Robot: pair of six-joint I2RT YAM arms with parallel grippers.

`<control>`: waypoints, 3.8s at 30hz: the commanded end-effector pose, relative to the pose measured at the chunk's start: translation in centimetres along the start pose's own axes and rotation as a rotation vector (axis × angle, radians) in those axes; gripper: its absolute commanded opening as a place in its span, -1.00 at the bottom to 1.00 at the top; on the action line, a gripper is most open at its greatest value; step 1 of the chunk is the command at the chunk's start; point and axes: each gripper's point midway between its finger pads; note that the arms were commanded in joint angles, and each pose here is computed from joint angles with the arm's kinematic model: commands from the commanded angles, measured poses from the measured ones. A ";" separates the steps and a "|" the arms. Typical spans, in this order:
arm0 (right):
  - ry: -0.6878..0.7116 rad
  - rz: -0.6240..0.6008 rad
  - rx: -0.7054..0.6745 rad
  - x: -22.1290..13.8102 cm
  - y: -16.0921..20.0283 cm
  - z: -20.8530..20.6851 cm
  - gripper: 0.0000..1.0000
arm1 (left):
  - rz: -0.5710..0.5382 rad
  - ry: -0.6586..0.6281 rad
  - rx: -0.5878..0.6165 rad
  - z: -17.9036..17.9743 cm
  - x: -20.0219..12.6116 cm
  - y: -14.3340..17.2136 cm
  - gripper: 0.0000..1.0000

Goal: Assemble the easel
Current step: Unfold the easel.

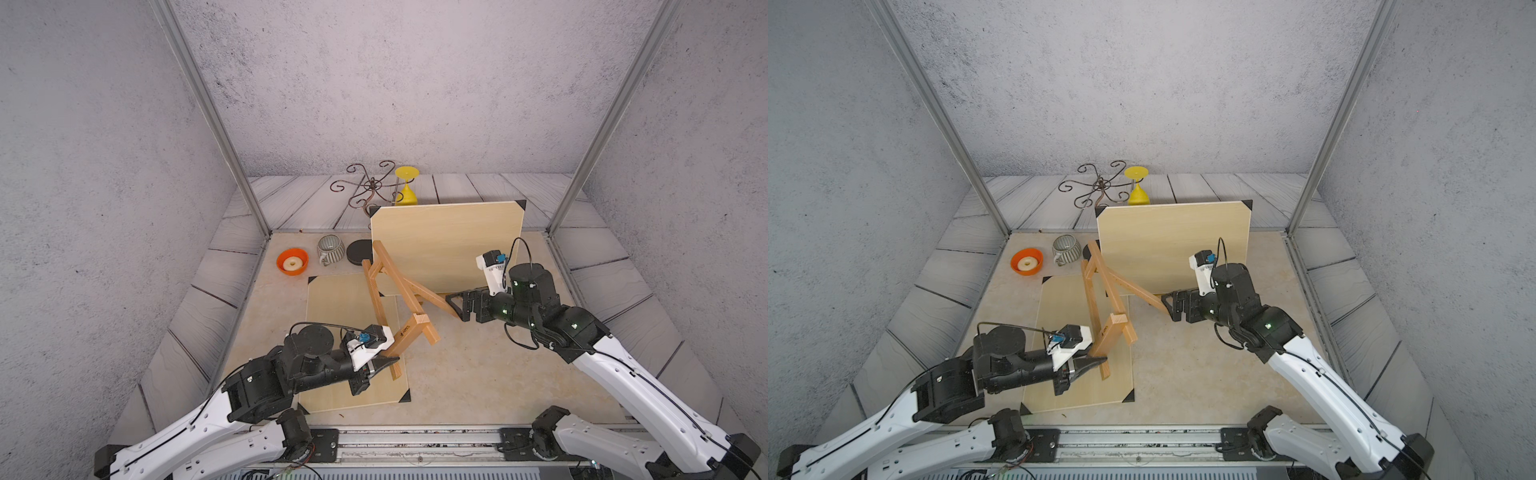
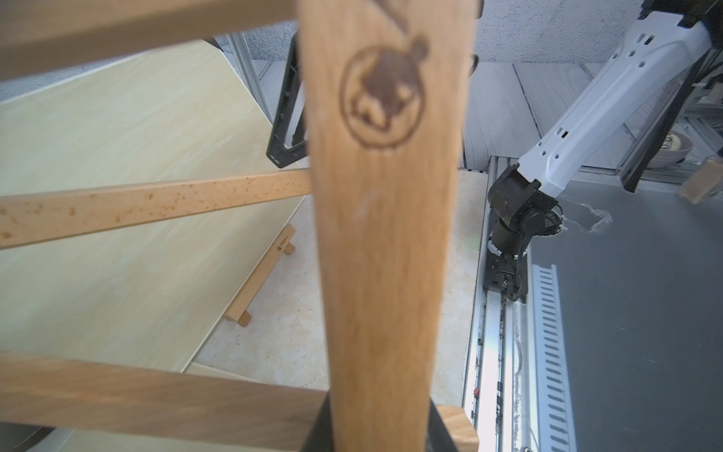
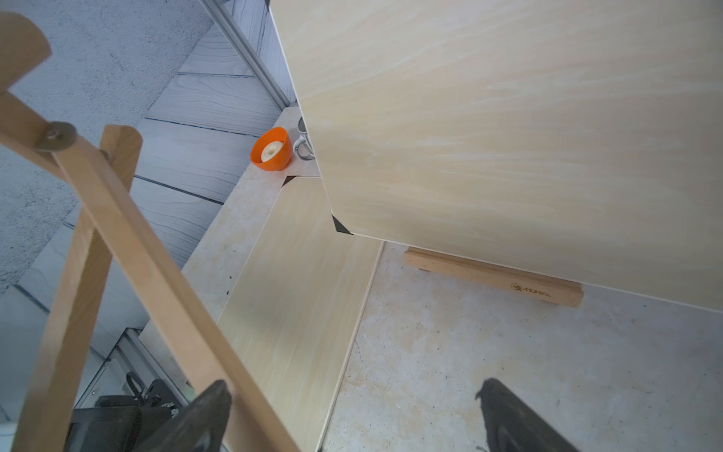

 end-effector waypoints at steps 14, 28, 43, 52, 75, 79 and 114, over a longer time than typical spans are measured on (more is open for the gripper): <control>0.150 0.043 -0.036 1.9 1.3 -2.7 0.98 | -0.173 0.004 0.113 -0.5 -2.1 -3.2 -1.00; -0.017 0.062 -0.079 0.1 1.3 0.6 0.98 | -0.120 -0.060 0.136 0.7 -0.8 -2.8 -1.00; -0.092 -0.067 -0.010 -9.5 -4.5 4.6 0.97 | -0.072 -0.207 0.291 3.7 3.0 -2.0 -1.00; -0.333 -0.025 0.057 -7.0 -6.5 9.3 0.98 | -0.045 -0.202 0.343 3.8 4.6 -1.3 -1.00; -0.277 0.079 -0.085 1.2 -6.5 11.5 -0.13 | 0.013 -0.212 0.371 4.3 6.1 -0.1 -1.00; -0.261 0.090 -0.096 1.6 -6.1 11.2 -0.42 | 0.008 -0.213 0.370 4.3 6.2 -0.1 -1.00; -0.038 -0.193 -0.177 -4.9 -2.1 4.5 -1.00 | -0.273 -0.260 -0.425 5.8 4.1 -6.1 0.52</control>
Point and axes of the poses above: each gripper's point midway between its finger pads, its own x axis out along the fingers, its own z axis along the line the jaws close on, y = z × x, and after that the axes turned 9 degrees about -x, right-handed
